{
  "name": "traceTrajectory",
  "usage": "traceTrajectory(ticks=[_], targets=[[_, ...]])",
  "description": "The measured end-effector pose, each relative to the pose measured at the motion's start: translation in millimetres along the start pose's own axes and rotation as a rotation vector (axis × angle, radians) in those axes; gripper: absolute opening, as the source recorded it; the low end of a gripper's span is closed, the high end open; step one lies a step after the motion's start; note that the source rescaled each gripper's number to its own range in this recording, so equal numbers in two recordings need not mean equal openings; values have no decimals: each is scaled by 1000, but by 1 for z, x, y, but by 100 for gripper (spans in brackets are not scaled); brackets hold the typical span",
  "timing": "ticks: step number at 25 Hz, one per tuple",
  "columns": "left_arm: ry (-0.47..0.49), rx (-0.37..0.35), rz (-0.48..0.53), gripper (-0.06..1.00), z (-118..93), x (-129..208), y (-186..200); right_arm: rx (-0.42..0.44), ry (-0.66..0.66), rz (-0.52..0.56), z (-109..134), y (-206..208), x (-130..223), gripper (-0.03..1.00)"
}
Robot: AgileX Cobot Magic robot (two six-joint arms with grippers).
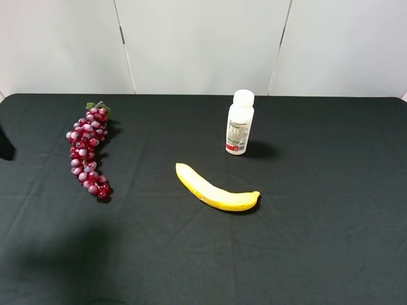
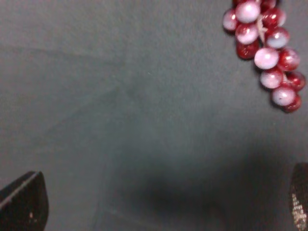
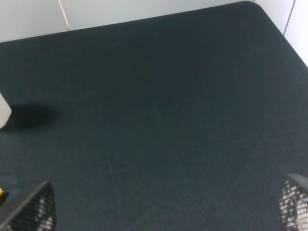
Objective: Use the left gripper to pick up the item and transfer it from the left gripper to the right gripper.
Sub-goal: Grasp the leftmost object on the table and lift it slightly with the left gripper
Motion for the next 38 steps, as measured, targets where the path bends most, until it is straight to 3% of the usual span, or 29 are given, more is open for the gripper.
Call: traceTrajectory(ticks=[7,16,26,32,35,38], targets=[[-26,20,87,100,-18,-15,-56,0,0,0,0,0,0,100],[-20,22,92,100,-45,-27,-113,0,0,-1,0,0,0,100],[-13,24,99,100,-63,-48,-140,0,0,-1,0,0,0,100],[-18,5,158,100,-69,-47,-157,0,0,-1,0,0,0,100],[-18,5,162,95,-69,-47,-159,0,0,-1,0,0,0,100],[-18,5,162,79,-69,-47,-159,0,0,-1,0,0,0,100]])
Point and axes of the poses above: a point on each arm's last joint axis where the gripper is mounted, y pointing back along that axis away from the gripper, z along the wrist's bending axis when the last joint is at zero, x = y × z, the point moved 10 cm from there along -y, pointing out along that axis toward the gripper, and after that the axes turned 9 degrees about -y, right-handed, at the moved point
